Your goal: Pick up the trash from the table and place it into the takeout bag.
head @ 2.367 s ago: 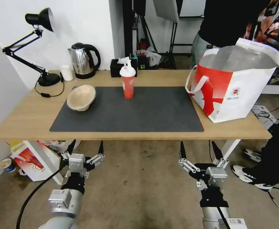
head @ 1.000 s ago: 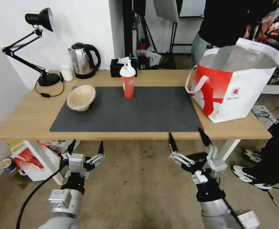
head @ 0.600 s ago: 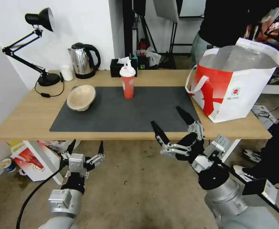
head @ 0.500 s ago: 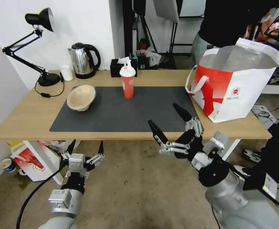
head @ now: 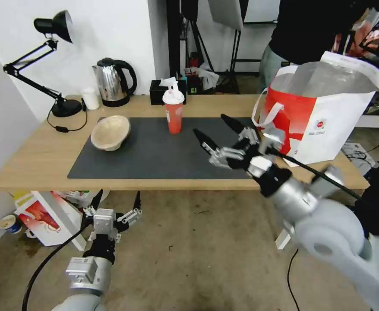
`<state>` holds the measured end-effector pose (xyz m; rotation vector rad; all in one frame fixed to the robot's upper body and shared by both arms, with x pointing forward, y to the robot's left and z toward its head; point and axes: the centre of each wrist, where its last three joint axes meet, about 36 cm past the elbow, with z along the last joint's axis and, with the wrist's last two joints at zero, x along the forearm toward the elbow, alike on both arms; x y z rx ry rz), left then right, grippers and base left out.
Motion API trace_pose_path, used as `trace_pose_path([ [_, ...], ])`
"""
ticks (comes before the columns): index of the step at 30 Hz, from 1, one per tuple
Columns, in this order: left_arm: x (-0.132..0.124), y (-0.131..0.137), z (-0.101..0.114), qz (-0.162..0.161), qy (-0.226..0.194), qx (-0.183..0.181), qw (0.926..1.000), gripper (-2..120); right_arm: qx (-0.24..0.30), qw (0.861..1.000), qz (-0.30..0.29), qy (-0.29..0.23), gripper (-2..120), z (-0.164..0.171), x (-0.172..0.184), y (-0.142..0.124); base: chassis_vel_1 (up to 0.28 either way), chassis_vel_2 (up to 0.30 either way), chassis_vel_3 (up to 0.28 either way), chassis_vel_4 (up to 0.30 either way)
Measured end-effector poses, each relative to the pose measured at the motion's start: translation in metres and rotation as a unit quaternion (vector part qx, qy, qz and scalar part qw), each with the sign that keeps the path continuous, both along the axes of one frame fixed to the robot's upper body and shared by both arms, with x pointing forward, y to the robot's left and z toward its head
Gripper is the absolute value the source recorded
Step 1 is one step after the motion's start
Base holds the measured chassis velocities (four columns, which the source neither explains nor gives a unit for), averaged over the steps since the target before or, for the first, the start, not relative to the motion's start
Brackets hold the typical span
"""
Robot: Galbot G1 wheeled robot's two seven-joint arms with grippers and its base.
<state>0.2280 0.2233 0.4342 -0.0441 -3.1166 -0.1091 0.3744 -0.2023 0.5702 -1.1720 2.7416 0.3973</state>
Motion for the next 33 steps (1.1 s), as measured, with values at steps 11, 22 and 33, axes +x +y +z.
trace_pose_path([
  [11,0.0,0.0,0.0,0.0,0.0,0.0,1.0,100,-0.082,0.995,-0.032,0.036,100,0.018,0.038,0.019,0.0,0.0,0.0,0.0],
  [22,0.0,0.0,0.0,0.0,0.0,0.0,1.0,100,-0.13,0.985,-0.095,0.069,100,0.022,0.078,0.03,0.0,0.0,0.0,0.0],
  [33,0.0,0.0,0.0,0.0,0.0,0.0,1.0,100,-0.13,0.979,-0.115,0.103,100,0.022,0.116,0.034,0.0,0.0,0.0,0.0],
])
